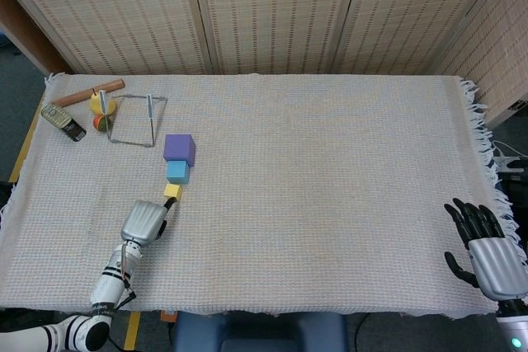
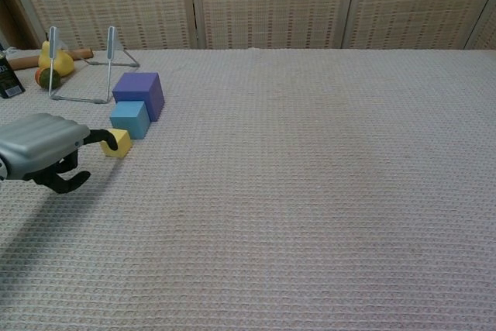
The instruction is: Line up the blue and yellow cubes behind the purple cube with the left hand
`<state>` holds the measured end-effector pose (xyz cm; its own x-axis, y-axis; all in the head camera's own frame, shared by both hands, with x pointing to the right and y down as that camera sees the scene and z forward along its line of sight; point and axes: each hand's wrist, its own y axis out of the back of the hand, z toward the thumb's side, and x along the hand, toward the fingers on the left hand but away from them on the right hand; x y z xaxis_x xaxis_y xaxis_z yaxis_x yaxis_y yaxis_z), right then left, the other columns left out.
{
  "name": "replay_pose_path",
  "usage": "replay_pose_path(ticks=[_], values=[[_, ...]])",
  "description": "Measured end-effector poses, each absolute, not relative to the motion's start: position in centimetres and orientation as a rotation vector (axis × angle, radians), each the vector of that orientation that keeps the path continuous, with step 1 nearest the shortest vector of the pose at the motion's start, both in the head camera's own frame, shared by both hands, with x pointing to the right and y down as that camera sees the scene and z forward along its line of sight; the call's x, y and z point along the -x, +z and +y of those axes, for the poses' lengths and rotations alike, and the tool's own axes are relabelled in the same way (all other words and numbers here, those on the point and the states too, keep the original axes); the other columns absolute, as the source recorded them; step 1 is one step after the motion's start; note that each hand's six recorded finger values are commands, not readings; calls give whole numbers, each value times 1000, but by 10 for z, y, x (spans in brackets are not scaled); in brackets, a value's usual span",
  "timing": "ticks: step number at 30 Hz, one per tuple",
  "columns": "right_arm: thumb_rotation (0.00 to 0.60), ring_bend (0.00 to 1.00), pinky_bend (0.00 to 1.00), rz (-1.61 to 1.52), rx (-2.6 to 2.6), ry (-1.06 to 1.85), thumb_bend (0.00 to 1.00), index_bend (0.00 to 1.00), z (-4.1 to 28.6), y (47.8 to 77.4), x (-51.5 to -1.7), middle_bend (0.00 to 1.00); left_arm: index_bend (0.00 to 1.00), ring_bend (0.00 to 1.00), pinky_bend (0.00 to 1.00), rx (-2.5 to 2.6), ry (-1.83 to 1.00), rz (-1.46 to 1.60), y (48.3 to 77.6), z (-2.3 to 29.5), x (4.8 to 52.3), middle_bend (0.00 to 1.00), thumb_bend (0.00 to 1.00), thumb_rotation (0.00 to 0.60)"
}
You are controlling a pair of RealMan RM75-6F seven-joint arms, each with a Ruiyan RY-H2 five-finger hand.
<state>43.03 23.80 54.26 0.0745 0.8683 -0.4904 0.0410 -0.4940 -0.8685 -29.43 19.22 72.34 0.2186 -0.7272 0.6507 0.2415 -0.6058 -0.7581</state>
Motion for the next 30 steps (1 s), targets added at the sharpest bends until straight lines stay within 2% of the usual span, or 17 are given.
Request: replay_pose_path(ticks=[30], values=[[600, 0, 0, -926, 1643, 1512, 129, 0, 236, 543, -433, 0, 186, 1000, 1000, 1680, -1547, 425, 740, 184, 293, 1000, 559, 600]])
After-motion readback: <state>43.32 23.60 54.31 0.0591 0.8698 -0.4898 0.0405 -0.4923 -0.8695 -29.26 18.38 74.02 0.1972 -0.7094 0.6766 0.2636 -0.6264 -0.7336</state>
